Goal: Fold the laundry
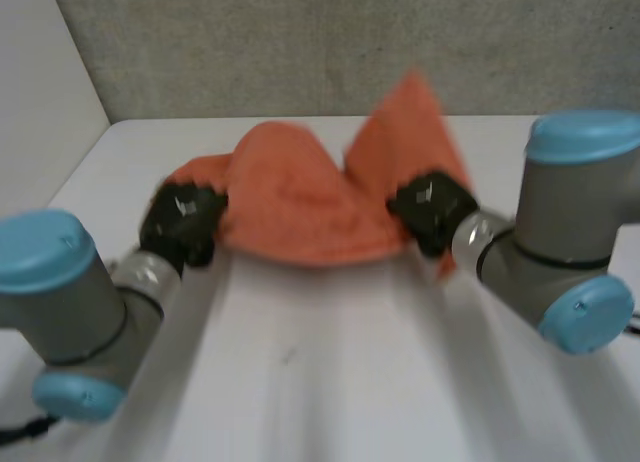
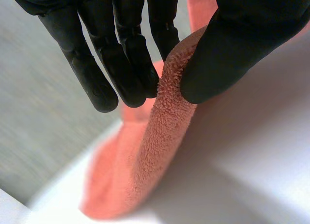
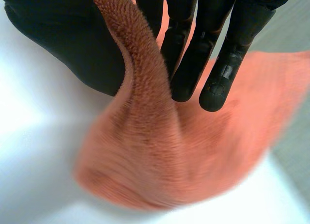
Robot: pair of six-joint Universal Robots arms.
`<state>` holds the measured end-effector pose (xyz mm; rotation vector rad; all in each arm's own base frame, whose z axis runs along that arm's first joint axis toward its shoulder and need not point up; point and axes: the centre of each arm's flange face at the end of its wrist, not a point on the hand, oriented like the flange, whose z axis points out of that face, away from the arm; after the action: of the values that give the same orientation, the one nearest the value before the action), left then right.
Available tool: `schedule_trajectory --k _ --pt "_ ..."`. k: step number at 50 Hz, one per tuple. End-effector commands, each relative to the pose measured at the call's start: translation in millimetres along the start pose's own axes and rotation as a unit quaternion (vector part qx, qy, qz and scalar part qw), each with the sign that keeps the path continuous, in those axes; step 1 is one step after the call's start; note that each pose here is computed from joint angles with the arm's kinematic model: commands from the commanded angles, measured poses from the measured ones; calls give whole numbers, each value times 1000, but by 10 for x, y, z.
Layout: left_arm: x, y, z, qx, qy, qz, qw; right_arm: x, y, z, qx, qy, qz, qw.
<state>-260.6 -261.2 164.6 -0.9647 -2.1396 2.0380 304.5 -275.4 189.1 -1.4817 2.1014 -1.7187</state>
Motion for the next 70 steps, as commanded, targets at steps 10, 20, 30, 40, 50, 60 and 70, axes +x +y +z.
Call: schedule_trajectory --k 10,20,30,40,50,60,70 --pt "253 -65 -602 -104 91 12 990 109 265 -42 -23 29 97 995" --pt "-133 -475 -264 -22 67 23 997 32 359 -39 -20 32 92 995" --pt "-470 -183 356 -11 99 114 989 -6 397 -49 -25 26 93 995" --pt "-507 242 792 -25 124 152 980 -46 406 -49 -26 20 91 995" --pt "-355 378 925 -27 209 133 968 -103 448 -56 -34 13 88 995" --pt "-386 417 991 -46 209 145 966 -103 459 -55 -35 12 85 996" --pt "-461 397 1062 -57 183 155 969 -124 462 -61 -36 9 84 996"
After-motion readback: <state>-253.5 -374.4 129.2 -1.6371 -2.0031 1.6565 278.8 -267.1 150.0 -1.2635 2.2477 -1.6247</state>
